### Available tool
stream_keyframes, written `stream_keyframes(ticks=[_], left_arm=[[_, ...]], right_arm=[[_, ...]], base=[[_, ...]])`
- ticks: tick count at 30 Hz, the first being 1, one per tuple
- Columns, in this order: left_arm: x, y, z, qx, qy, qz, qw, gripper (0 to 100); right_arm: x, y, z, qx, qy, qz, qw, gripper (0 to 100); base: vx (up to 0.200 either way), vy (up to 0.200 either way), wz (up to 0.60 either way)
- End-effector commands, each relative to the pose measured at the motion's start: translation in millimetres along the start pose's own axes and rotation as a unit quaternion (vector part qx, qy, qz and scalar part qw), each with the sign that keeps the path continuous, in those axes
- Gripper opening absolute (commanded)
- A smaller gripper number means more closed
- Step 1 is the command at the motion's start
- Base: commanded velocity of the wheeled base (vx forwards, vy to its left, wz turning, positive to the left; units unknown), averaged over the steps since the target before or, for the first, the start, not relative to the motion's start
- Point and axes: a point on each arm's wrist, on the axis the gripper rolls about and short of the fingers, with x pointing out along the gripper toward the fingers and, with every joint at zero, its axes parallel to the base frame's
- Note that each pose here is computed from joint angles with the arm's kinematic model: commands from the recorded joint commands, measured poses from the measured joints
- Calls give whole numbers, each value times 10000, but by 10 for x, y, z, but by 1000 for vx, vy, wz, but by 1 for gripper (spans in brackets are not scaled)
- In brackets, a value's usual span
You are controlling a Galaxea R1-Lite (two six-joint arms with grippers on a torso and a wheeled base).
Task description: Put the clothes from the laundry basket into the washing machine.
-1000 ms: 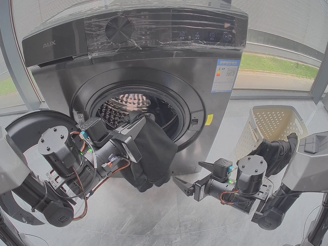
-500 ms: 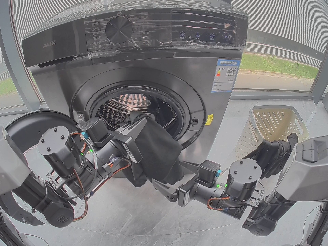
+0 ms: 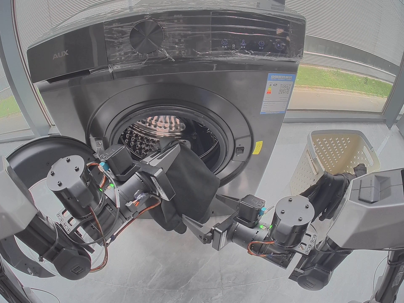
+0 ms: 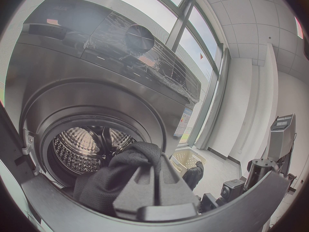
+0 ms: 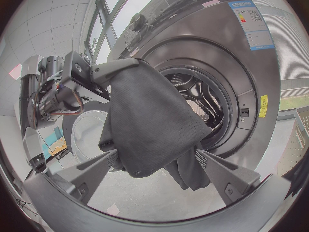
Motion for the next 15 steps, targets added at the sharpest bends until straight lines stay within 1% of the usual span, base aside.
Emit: stream_keyframes(ticks=[1, 4, 6, 8, 9, 15], left_arm=[[-3, 1, 6, -4, -9, 2, 10000, 0], [-3, 1, 6, 4, -9, 2, 10000, 0], [-3, 1, 6, -4, -9, 2, 10000, 0], [-5, 1, 3, -4, -1, 4, 10000, 0], [-5, 1, 3, -4, -1, 4, 10000, 0], [-3, 20, -24, 9, 48, 29, 10000, 0]], right_arm=[[96, -57, -131, 26, 90, -84, 9999, 100], [150, -64, -91, 68, -55, -161, 9998, 100], [218, -54, -21, 208, -279, -268, 9990, 100], [254, -24, 25, 268, -400, -237, 9986, 100], [254, -24, 25, 268, -400, -237, 9986, 0], [248, 42, 17, 283, -387, -168, 9987, 0]], base=[[0, 0, 0], [0, 0, 0], [0, 0, 0], [0, 0, 0], [0, 0, 0], [0, 0, 0]])
